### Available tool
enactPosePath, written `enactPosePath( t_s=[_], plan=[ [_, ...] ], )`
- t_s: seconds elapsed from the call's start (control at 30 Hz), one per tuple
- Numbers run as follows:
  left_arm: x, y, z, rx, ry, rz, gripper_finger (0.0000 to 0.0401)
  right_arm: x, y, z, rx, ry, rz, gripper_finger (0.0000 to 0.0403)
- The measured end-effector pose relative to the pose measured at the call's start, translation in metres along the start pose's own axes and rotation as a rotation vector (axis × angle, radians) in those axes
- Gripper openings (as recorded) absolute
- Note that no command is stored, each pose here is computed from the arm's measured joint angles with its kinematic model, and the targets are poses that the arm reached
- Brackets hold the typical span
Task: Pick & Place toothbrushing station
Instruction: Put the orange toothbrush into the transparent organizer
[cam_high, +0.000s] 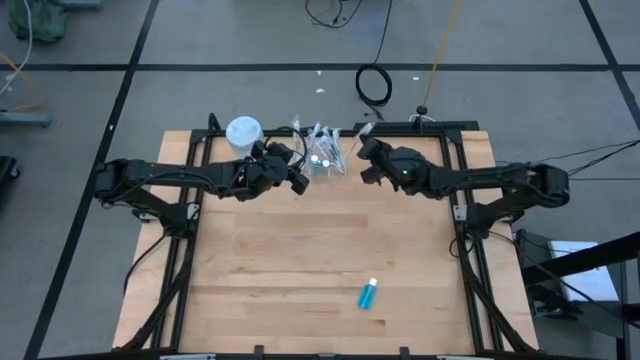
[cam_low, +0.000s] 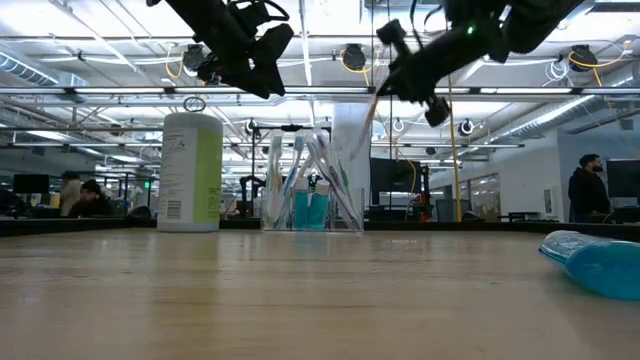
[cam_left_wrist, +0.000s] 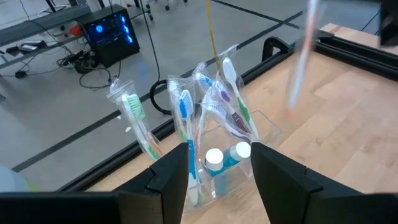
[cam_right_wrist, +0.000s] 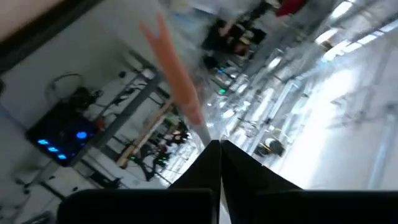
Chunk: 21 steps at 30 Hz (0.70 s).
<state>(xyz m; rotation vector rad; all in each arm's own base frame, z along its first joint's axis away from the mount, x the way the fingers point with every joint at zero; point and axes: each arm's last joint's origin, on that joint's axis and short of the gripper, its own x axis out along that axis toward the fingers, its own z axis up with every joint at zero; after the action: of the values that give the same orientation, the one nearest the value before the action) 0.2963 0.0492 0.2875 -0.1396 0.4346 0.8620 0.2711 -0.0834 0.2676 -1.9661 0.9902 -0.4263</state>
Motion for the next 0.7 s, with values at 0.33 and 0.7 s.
enactPosePath(
  t_s=[0.33,0.7],
  plan=[
    [0.0,0.0,0.0,-0.001,0.001,0.0,0.0179,0.036,0.043,0.029,-0.051,-0.047,0.159,0.0],
    [0.0,0.0,0.0,-0.001,0.001,0.001,0.0179,0.044,0.055,0.05,-0.069,-0.077,0.175,0.0]
  ],
)
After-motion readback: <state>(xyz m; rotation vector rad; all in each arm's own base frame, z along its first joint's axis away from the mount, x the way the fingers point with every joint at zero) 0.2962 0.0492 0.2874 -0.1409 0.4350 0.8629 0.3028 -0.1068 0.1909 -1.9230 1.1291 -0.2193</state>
